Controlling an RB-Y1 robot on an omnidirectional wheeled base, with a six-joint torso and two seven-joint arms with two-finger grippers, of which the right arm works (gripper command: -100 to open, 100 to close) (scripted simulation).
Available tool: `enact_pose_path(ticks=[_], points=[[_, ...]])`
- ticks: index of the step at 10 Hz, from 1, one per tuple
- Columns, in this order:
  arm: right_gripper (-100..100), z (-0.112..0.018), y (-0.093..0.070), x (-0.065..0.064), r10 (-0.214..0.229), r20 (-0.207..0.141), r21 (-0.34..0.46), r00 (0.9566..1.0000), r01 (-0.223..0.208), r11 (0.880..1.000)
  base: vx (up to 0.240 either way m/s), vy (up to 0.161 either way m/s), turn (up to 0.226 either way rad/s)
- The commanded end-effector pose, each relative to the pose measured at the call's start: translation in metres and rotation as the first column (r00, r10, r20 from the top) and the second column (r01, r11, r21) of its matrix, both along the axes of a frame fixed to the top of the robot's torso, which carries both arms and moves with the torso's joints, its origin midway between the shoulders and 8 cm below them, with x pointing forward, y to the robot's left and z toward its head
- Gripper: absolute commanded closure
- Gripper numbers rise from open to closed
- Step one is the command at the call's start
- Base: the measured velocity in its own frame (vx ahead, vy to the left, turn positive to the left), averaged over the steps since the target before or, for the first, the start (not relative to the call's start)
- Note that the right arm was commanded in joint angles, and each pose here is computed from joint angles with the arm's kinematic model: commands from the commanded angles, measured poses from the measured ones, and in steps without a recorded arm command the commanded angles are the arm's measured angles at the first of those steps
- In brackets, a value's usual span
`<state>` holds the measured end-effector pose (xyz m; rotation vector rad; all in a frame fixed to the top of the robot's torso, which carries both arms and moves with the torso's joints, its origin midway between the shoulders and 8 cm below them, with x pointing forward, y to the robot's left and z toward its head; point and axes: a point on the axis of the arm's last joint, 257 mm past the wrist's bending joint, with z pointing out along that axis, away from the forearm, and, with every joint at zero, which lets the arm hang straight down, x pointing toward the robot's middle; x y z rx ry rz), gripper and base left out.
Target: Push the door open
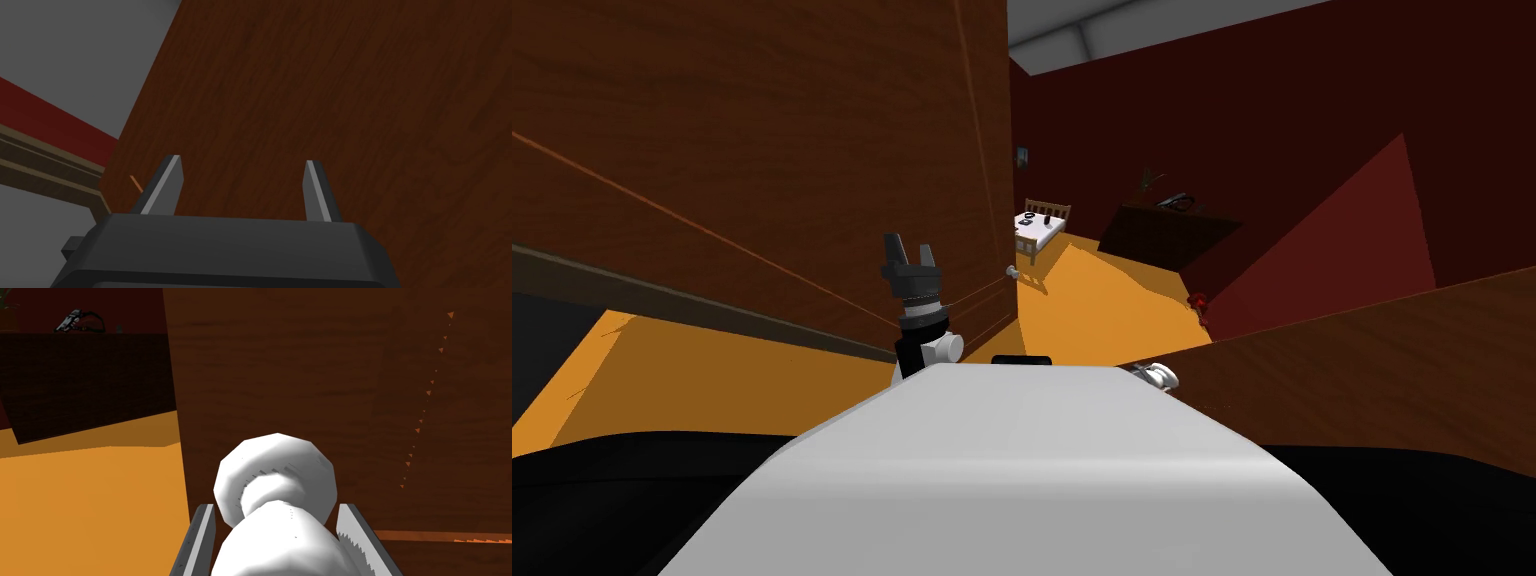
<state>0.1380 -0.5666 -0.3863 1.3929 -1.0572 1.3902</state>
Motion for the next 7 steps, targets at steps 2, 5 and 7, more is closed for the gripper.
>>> enact_pose_path(ticks=[2,5,7], points=[[100,0.009,-0.015,-0.017,-0.047,0.008,-0.028,0.9989,0.047,0.998,0.122,-0.156,-0.032],[100,0.005,-0.017,-0.039,-0.106,0.011,-0.016,0.9943,0.106,0.994,0.151,-0.159,-0.044],[100,-0.004,-0.012,-0.055,-0.152,0.013,0.008,0.9883,0.152,0.988,0.154,-0.167,-0.051]])
